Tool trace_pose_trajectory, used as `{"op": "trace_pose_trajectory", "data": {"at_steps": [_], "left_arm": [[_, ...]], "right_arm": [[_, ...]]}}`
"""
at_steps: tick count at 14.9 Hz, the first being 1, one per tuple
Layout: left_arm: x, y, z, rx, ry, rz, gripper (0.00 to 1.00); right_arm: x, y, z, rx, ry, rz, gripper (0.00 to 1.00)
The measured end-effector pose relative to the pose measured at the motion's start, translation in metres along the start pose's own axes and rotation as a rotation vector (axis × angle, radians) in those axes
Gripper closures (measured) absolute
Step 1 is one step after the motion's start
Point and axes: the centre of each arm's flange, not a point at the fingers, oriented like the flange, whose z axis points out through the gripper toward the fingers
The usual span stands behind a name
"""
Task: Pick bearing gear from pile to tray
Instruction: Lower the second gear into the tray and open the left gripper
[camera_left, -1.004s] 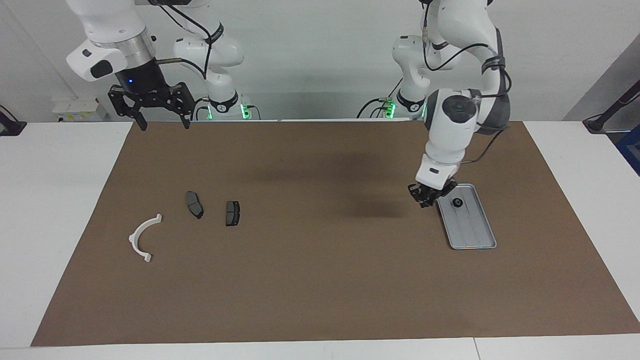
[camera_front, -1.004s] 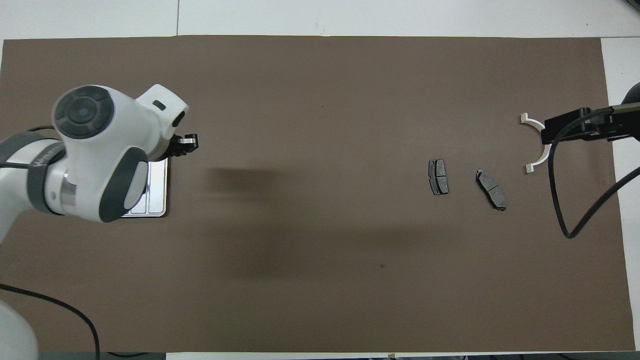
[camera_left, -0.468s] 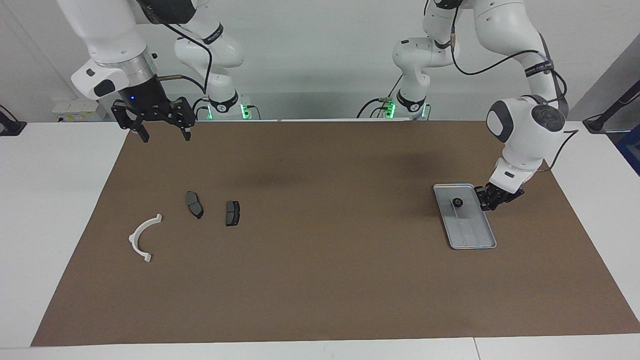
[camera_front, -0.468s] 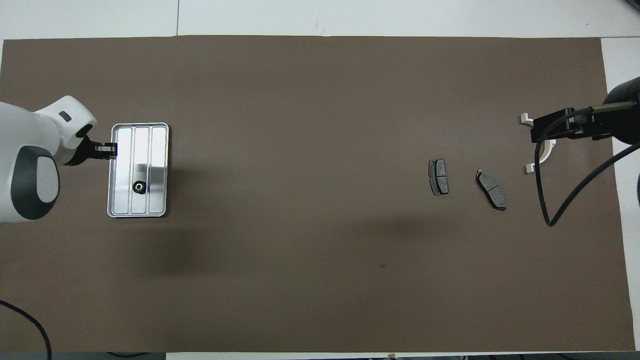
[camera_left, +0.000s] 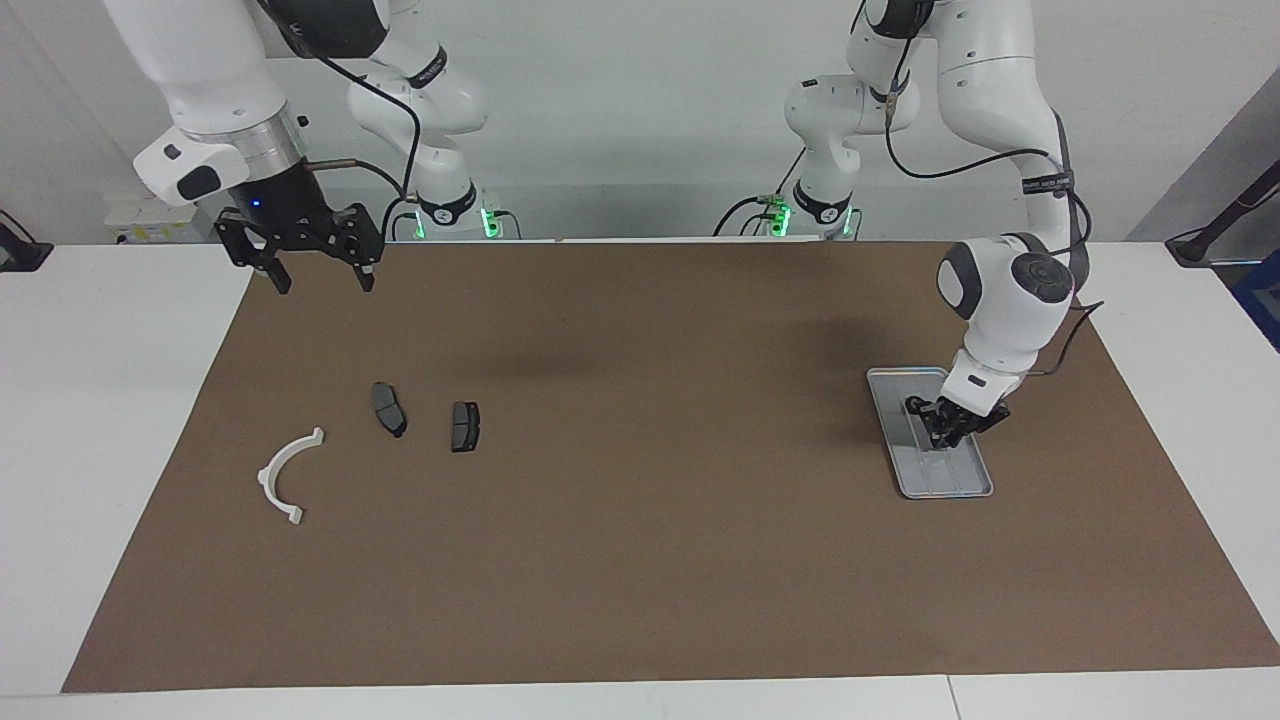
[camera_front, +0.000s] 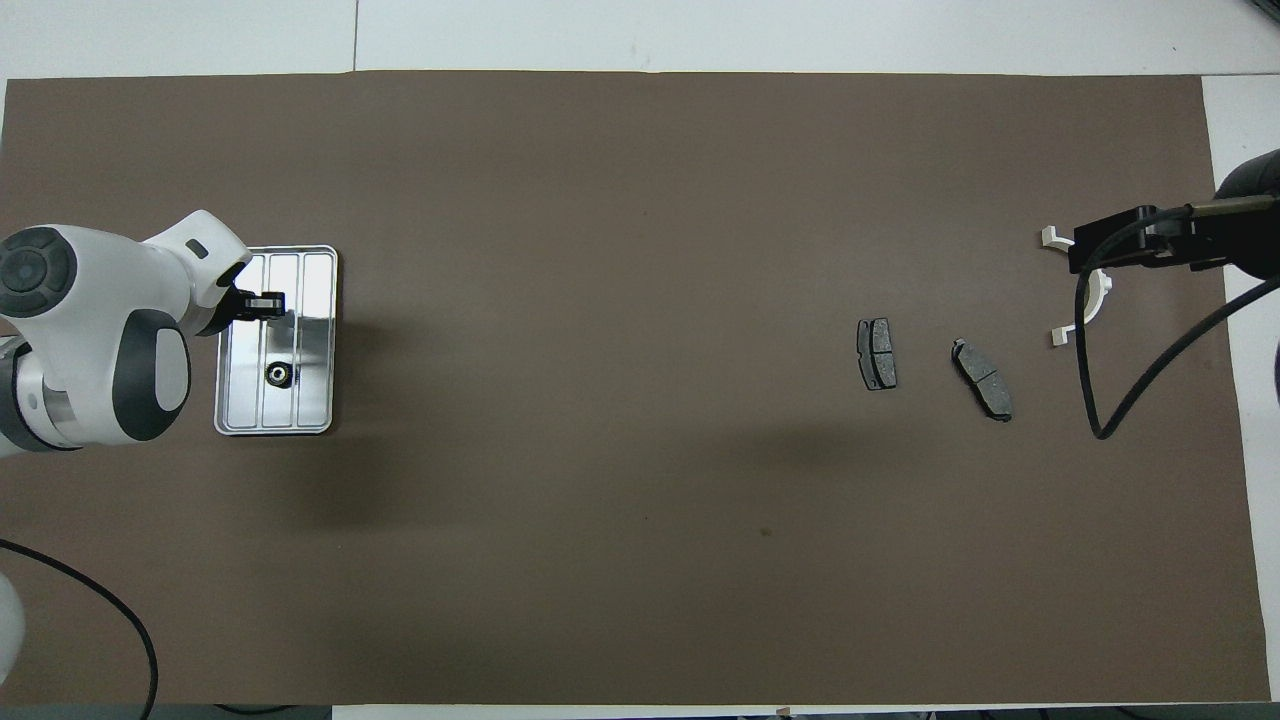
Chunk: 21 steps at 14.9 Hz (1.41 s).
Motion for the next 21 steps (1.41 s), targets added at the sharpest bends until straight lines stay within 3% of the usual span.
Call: {"op": "trace_pose_trajectory", "data": {"at_steps": [10, 14, 15, 19, 21], "left_arm": [[-0.009, 0.007, 0.012, -0.003, 0.01, -0.003, 0.75], [-0.009, 0.007, 0.012, -0.003, 0.012, -0.004, 0.74], [-0.009, 0.007, 0.012, -0.002, 0.012, -0.004, 0.71], [-0.01, 0.007, 0.012, -0.002, 0.012, -0.005, 0.31], [-0.009, 0.006, 0.012, -0.002, 0.015, -0.005, 0.3]], "right_arm": [[0.005, 0.018, 0.016, -0.005, -0.018, 0.032, 0.0], [0.0, 0.019, 0.019, -0.007, -0.061, 0.034, 0.0], [0.0, 0.019, 0.019, -0.008, -0.065, 0.034, 0.0], [0.0, 0.021, 0.019, -0.024, -0.064, 0.033, 0.0], [0.0, 0.02, 0.019, -0.024, -0.064, 0.031, 0.0]]}}
